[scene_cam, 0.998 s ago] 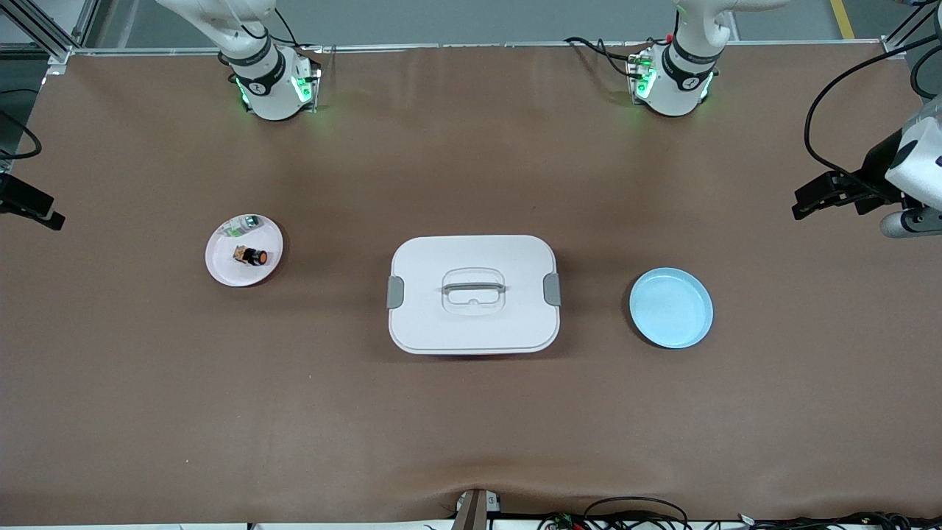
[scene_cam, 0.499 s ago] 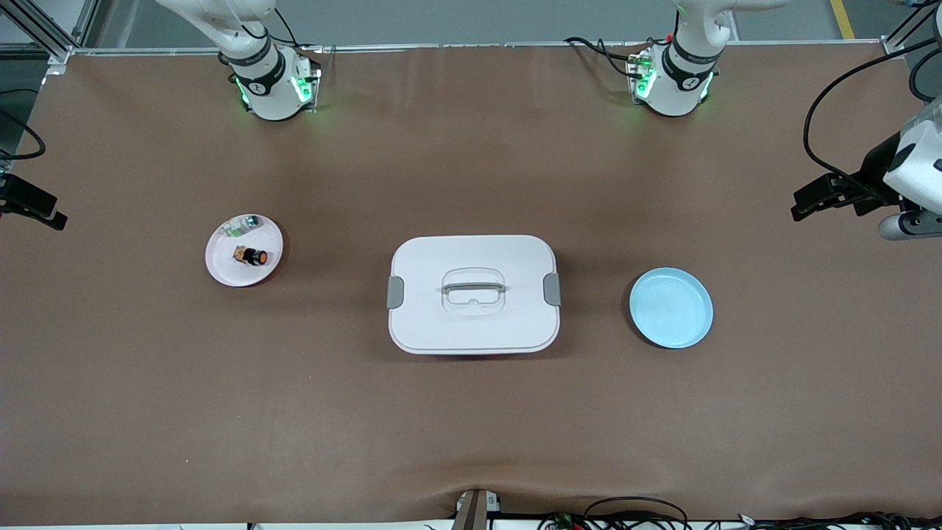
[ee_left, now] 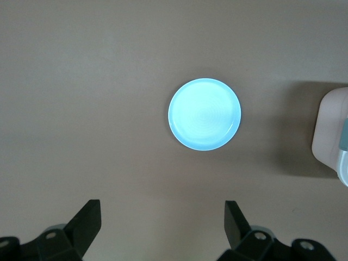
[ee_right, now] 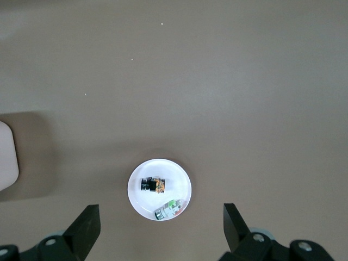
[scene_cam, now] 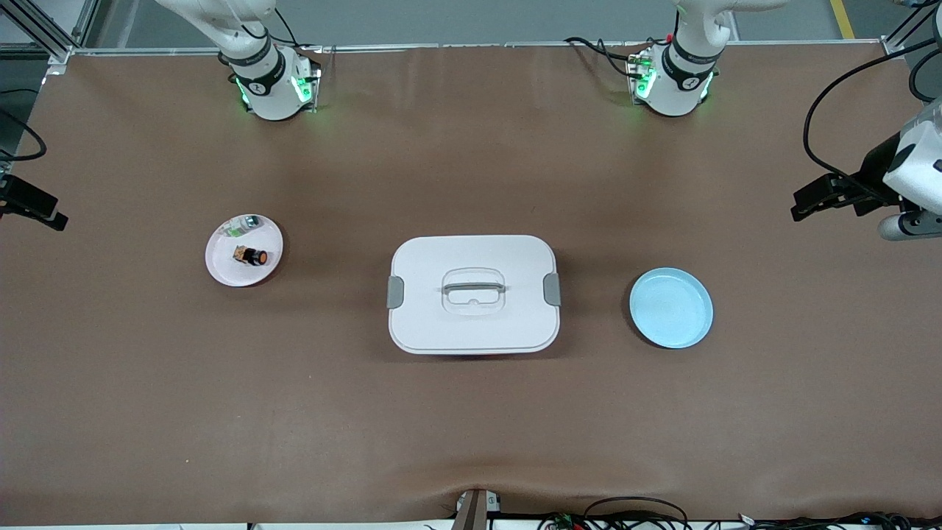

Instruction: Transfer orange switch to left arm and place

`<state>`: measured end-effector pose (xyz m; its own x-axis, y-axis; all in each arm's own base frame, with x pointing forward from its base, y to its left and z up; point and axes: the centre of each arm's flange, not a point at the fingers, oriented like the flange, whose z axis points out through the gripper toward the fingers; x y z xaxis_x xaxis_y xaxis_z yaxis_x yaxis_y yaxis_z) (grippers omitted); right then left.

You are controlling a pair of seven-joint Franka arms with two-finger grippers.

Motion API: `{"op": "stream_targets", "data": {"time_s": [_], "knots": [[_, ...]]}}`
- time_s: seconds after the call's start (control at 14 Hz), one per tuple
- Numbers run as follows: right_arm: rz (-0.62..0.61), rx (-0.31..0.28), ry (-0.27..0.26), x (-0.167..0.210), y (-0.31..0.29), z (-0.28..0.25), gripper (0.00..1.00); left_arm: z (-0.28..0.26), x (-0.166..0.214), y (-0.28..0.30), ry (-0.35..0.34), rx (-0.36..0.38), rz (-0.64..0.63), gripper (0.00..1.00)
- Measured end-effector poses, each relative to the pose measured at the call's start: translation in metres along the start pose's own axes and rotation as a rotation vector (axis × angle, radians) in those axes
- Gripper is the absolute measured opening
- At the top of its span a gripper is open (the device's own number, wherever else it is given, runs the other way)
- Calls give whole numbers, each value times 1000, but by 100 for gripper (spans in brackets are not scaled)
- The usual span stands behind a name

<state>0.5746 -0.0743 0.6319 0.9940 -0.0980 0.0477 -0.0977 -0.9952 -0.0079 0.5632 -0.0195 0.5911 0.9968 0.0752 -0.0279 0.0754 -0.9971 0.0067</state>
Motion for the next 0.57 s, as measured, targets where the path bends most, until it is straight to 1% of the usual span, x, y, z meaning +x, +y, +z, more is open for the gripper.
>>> {"op": "stream_targets", "data": {"time_s": [0.14, 0.21, 0.36, 0.57], "knots": [[1, 2, -3, 0, -1, 1, 100, 0, 0, 0, 0, 0, 0, 100], [-3, 3, -14, 0, -3, 3, 100, 0, 0, 0, 0, 0, 0, 100], [-21, 5, -65, -1, -14, 14, 100, 0, 0, 0, 0, 0, 0, 100], [-34, 4, -96, 4, -20, 29, 100, 0, 0, 0, 0, 0, 0, 100]]}}
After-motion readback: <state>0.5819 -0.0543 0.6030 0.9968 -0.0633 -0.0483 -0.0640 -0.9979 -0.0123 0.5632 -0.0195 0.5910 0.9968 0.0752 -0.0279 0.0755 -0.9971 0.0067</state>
